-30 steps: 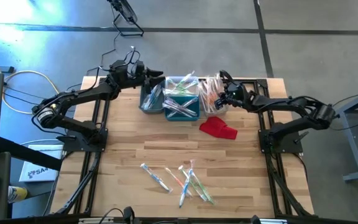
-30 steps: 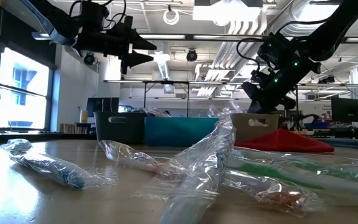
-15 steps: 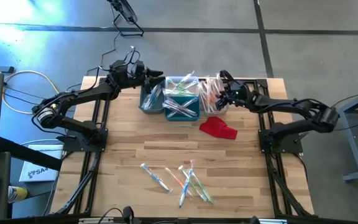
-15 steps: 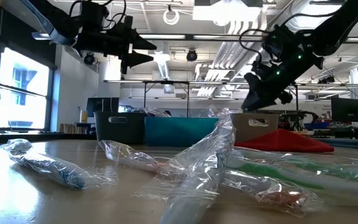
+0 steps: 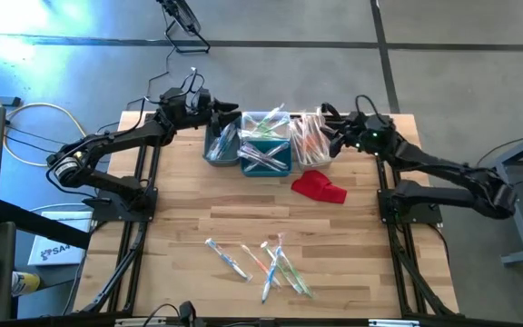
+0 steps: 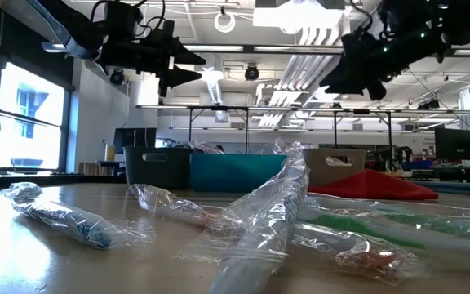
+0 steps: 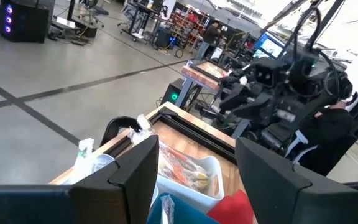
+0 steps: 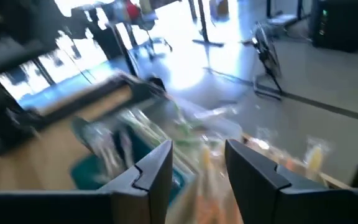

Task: Pick & Place Toothbrushes
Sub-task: Put the left blue toothbrush into the gray bin

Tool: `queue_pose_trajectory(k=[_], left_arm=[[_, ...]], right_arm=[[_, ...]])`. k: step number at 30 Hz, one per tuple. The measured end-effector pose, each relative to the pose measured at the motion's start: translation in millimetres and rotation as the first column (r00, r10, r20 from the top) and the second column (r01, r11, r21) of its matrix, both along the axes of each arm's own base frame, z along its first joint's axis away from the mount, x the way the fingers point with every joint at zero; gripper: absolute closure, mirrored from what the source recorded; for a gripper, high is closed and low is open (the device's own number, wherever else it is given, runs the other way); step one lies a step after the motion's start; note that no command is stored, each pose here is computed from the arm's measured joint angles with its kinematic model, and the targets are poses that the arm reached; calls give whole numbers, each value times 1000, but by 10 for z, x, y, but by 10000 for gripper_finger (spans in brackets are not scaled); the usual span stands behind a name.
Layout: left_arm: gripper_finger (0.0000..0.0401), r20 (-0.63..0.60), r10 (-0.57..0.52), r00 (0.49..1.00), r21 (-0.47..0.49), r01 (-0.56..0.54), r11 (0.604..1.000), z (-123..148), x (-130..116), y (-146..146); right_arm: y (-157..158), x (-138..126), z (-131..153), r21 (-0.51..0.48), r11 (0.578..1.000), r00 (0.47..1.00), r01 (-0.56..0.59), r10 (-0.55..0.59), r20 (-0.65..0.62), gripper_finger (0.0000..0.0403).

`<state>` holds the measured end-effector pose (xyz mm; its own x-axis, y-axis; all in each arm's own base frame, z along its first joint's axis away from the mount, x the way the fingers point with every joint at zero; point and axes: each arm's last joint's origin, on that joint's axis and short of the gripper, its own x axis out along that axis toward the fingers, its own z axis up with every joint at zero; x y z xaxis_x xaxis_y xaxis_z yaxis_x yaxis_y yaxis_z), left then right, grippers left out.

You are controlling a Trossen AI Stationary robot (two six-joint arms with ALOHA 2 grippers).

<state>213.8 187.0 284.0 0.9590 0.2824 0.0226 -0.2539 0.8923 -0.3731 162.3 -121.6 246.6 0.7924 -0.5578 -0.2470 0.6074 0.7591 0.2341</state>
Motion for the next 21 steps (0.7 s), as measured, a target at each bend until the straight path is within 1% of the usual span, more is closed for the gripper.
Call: queue_pose_trajectory(k=[6,9,12,15,18,21], left_arm=[[192,5,-1,1000,2,1,1000,16,-7,-9],[192,14,-12,1000,9,12,1000,48,-23,-27],[194,19,-37,999,16,37,999,87,-46,-59],[210,14,-55,998,15,55,998,136,-90,-107],[236,-9,-66,998,20,67,998,174,-143,-162],[263,-49,-73,996,15,74,997,183,-193,-212]], right_arm=[[74,-50,167,46,996,982,-75,66,178,263],[93,-31,215,76,993,964,-89,67,256,263],[140,11,271,55,993,946,-108,86,311,264],[205,71,309,26,992,931,-127,110,347,276],[283,114,346,2,988,916,-156,144,375,297],[367,157,354,-1,985,910,-175,162,382,320]])
